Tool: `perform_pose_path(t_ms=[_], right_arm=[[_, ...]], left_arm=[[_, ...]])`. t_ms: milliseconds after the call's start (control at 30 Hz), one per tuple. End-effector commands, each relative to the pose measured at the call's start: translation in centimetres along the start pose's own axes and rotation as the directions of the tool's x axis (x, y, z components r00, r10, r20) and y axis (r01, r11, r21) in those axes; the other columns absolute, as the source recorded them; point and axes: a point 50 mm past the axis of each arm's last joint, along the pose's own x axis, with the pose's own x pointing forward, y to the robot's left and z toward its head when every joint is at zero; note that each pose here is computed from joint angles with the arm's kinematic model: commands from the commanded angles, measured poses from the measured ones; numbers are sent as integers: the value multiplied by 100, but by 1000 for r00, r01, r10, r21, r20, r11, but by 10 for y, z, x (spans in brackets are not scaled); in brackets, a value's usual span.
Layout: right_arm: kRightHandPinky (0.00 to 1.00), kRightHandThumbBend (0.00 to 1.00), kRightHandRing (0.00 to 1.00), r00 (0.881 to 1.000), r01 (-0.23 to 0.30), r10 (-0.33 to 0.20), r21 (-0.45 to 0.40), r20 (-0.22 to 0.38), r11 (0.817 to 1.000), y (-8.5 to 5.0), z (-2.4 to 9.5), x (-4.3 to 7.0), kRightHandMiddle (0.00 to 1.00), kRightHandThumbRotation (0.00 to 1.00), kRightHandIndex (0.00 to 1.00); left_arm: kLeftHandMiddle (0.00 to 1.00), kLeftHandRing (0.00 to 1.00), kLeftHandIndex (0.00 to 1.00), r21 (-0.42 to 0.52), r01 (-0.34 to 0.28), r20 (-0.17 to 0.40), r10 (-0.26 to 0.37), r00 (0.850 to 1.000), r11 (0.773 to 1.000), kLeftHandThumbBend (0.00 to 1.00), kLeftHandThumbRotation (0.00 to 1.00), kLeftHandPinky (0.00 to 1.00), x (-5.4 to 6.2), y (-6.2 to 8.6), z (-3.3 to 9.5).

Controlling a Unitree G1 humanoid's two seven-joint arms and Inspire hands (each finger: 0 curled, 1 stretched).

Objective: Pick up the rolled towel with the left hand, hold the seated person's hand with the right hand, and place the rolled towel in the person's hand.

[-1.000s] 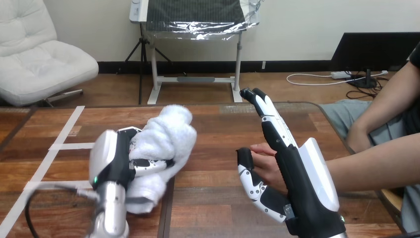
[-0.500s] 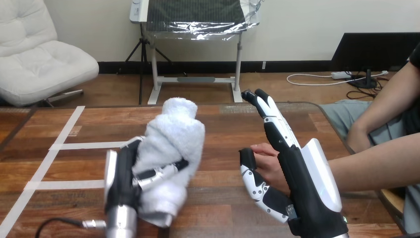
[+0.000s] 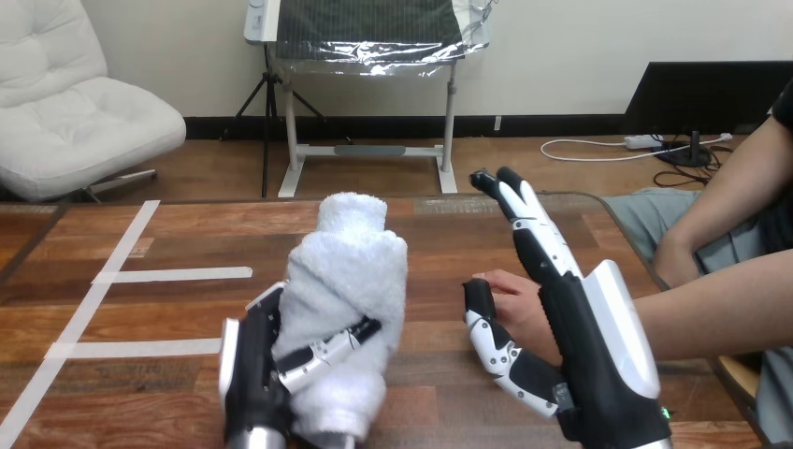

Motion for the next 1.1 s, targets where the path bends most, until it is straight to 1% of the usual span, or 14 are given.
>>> perform_pose_path(t_ms=[0, 200, 300, 333, 400, 433, 533, 600, 700, 733, 833, 900, 933, 1067], right_arm=[[100, 24, 100, 995, 57, -46, -119, 91, 991, -34, 10, 23, 100, 0, 94], [100, 38, 100, 999, 3, 7, -254, 39, 967, -48, 5, 26, 100, 0, 94], [97, 49, 100, 999, -25, 33, -349, 18, 937, -57, 3, 29, 100, 0, 93], [96, 51, 100, 999, -38, 43, -388, 3, 921, -61, 2, 31, 100, 0, 93], [93, 57, 98, 999, -52, 50, -424, -15, 904, -65, 1, 33, 98, 0, 91], [92, 59, 98, 998, -64, 57, -461, -28, 885, -69, -1, 35, 98, 0, 91], [87, 70, 94, 996, -86, 66, -522, -56, 849, -78, -4, 39, 94, 0, 86], [85, 75, 92, 995, -97, 69, -543, -72, 834, -82, -5, 42, 92, 0, 84], [83, 79, 91, 989, -139, 82, -583, -123, 800, -91, -8, 47, 91, 0, 82], [83, 81, 90, 985, -159, 88, -603, -145, 782, -94, -9, 49, 90, 0, 82], [81, 84, 89, 978, -194, 96, -637, -184, 746, -102, -12, 54, 89, 0, 81], [79, 88, 88, 975, -208, 99, -651, -199, 730, -106, -14, 57, 87, 0, 79], [78, 89, 87, 970, -227, 103, -664, -221, 712, -110, -16, 59, 87, 0, 79], [76, 91, 86, 952, -285, 113, -686, -285, 670, -118, -20, 65, 86, 0, 79]], left_arm=[[40, 32, 49, -222, 51, 415, 47, 909, 974, 66, 1, 26, 8, -19, 81], [40, 32, 49, -261, 71, 414, 45, 909, 963, 66, 0, 25, 0, -24, 80], [39, 32, 49, -269, 80, 417, 41, 908, 960, 65, 0, 25, -3, -26, 80], [39, 32, 49, -272, 85, 418, 38, 908, 959, 65, 0, 25, -5, -27, 79], [39, 32, 49, -275, 91, 419, 34, 907, 957, 64, 0, 25, -6, -28, 79], [39, 32, 49, -272, 95, 422, 29, 906, 958, 64, 0, 25, -7, -29, 79], [40, 32, 49, -263, 102, 425, 21, 905, 959, 63, 0, 25, -10, -30, 79], [40, 32, 49, -260, 104, 426, 17, 905, 960, 62, 0, 25, -11, -31, 79], [39, 32, 49, -254, 115, 429, 5, 903, 960, 62, 0, 25, -13, -32, 79], [40, 32, 49, -250, 118, 430, 1, 903, 961, 62, 0, 25, -14, -33, 79], [40, 32, 49, -239, 122, 434, -6, 901, 963, 61, 0, 25, -15, -33, 78], [40, 33, 49, -232, 123, 437, -10, 899, 965, 61, 0, 25, -16, -34, 78], [40, 33, 49, -226, 127, 439, -15, 898, 966, 60, 0, 25, -17, -34, 78], [40, 33, 49, -212, 132, 443, -25, 896, 968, 60, 0, 25, -18, -35, 78]])
